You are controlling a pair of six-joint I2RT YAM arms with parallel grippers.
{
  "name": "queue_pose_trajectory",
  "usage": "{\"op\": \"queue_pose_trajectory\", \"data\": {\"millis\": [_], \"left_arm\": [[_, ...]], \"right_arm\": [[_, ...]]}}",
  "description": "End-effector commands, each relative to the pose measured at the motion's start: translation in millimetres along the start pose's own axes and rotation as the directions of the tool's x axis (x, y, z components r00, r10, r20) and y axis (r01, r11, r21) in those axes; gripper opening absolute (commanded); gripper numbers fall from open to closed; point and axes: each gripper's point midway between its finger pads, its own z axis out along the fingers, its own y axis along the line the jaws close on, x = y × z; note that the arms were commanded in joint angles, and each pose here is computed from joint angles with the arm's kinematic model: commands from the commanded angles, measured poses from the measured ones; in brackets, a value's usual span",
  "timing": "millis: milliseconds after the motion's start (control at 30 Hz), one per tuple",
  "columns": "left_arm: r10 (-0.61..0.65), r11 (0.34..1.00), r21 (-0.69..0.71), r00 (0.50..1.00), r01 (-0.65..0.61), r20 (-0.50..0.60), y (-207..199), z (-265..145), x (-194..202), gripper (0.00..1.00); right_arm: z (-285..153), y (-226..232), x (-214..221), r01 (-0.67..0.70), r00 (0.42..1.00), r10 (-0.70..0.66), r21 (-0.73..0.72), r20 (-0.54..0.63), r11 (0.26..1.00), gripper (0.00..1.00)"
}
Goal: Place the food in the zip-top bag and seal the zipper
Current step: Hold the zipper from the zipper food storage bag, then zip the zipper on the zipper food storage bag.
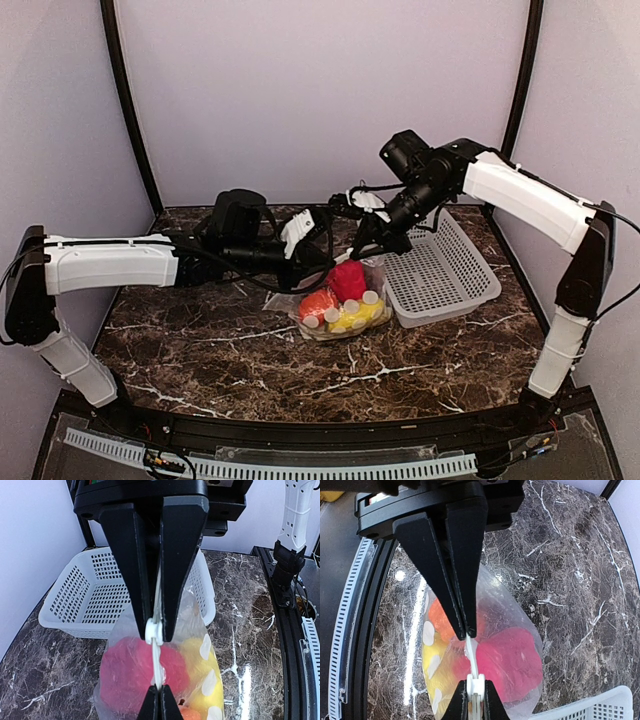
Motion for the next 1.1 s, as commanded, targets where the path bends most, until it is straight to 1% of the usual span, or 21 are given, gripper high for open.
{"op": "queue_pose_trajectory", "data": {"millis": [0, 167, 333, 633, 800, 1000, 1067], "left_arm": [[0.023, 1.0, -0.009, 0.996, -0.022, 0.084, -2.7, -12.5, -24.9, 0.01], [0.021, 0.999, -0.031, 0.998, -0.02, 0.056, 1.1, -13.7, -14.2, 0.01], [0.005, 0.999, -0.04, 0.999, -0.004, 0.037, 4.2, -15.4, -3.7, 0.01], [-0.017, 0.999, -0.051, 1.0, 0.018, 0.02, 9.4, -15.9, 6.6, 0.01], [-0.025, 0.999, -0.044, 0.999, 0.026, 0.021, 8.7, -14.4, 7.5, 0.01], [-0.033, 0.999, -0.031, 0.999, 0.034, 0.033, 8.8, -10.7, 2.3, 0.01], [-0.022, 0.999, -0.047, 1.0, 0.023, 0.019, 12.4, -10.3, 3.5, 0.01]], "right_arm": [[-9.7, 8.7, -7.7, 0.042, 0.999, -0.042, 0.017, 0.009, 0.999, 0.05], [-27.7, 8.7, -7.9, 0.057, 0.998, -0.058, 0.066, 0.002, 0.996, 0.03], [-40.5, 6.2, 0.4, 0.04, 0.999, -0.039, 0.093, -0.01, 0.995, 0.03], [-56.5, 7.0, 11.9, -0.049, 0.999, 0.048, 0.054, 0.025, 0.997, 0.04], [-54.1, 9.1, 17.6, -0.082, 0.996, 0.081, 0.032, 0.023, 0.996, 0.06], [-39.8, 4.1, 10.7, -0.132, 0.988, 0.134, -0.034, 0.075, 0.991, 0.07], [-36.5, -3.7, 13.2, -0.142, 0.988, 0.143, -0.021, 0.054, 0.99, 0.07]]}}
